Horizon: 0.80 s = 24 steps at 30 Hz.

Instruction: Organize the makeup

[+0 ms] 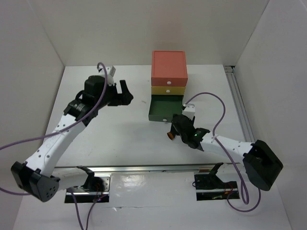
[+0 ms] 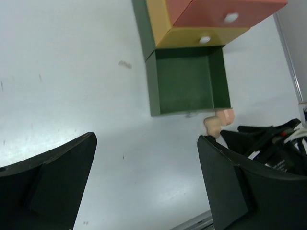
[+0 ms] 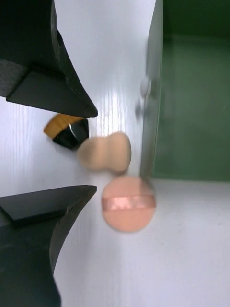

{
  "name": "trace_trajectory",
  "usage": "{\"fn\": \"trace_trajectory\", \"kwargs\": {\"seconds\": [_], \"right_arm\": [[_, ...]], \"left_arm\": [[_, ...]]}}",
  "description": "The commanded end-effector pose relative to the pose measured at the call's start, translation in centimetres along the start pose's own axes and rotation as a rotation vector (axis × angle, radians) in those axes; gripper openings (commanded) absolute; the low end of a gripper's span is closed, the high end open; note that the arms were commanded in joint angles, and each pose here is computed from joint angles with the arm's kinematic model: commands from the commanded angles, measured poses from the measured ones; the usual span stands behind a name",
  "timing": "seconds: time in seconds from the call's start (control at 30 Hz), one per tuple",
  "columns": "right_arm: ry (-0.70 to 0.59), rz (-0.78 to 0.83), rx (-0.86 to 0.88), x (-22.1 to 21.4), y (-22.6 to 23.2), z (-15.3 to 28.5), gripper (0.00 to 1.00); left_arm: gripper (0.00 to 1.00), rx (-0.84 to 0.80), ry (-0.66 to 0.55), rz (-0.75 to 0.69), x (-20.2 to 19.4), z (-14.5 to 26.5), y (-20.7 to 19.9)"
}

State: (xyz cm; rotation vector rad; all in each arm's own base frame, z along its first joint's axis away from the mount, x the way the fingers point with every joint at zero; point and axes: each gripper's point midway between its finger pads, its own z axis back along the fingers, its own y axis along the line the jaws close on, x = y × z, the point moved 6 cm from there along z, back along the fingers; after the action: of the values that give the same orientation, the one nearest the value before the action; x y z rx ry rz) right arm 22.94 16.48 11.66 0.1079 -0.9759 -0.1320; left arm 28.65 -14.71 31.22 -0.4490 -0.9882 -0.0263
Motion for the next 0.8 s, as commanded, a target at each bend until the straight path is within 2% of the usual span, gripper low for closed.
{"fn": "trace_trajectory", "kwargs": {"seconds": [0.0,0.03,0.2,0.23,0.27,0.4,0.43,0.5,0.63,0.77], "right_arm": [[0.02,-0.032,0.023,-0.9,-0.2,-0.9,0.64],[0.033,-0.019,0.026,-1.2,-0.2,-1.4,0.62],[-0.005,-0.008,0.043,-1.1,0.6,-3.1,0.6],[0.005,0.0,0.036,-1.5,0.6,-3.5,0.57],[0.004,-0.005,0.028,-1.6,0.4,-3.8,0.49],[-0.026,-0.024,0.038,-1.3,1.0,-4.5,0.41],[-0.03,-0.044,0.03,-1.3,1.0,-4.6,0.35],[0.005,-0.044,-0.008,-1.6,0.4,-4.1,0.05],[0.004,-0.004,0.097,0.5,2.5,-0.5,0.04],[-0.086,-0.074,0.16,4.2,3.3,1.7,0.04]], "left_arm": [[1.0,0.054,0.026,0.07,-3.4,-0.2,1.2],[1.0,0.042,0.018,0.089,-3.7,0.4,0.9],[1.0,-0.029,0.045,0.085,-4.9,1.4,-0.3],[1.0,-0.039,0.05,0.073,-5.2,1.4,-0.8],[1.0,-0.047,0.054,0.068,-5.3,1.4,-1.1],[1.0,-0.049,0.105,0.046,-6.5,1.4,-1.7],[1.0,-0.041,0.101,0.037,-6.5,1.4,-1.6],[1.0,-0.027,0.123,0.028,-7.0,1.2,-1.6],[1.0,-0.058,0.157,0.014,-8.0,1.5,-1.8],[0.97,-0.094,0.186,-0.023,-9.2,1.1,-2.8]]}}
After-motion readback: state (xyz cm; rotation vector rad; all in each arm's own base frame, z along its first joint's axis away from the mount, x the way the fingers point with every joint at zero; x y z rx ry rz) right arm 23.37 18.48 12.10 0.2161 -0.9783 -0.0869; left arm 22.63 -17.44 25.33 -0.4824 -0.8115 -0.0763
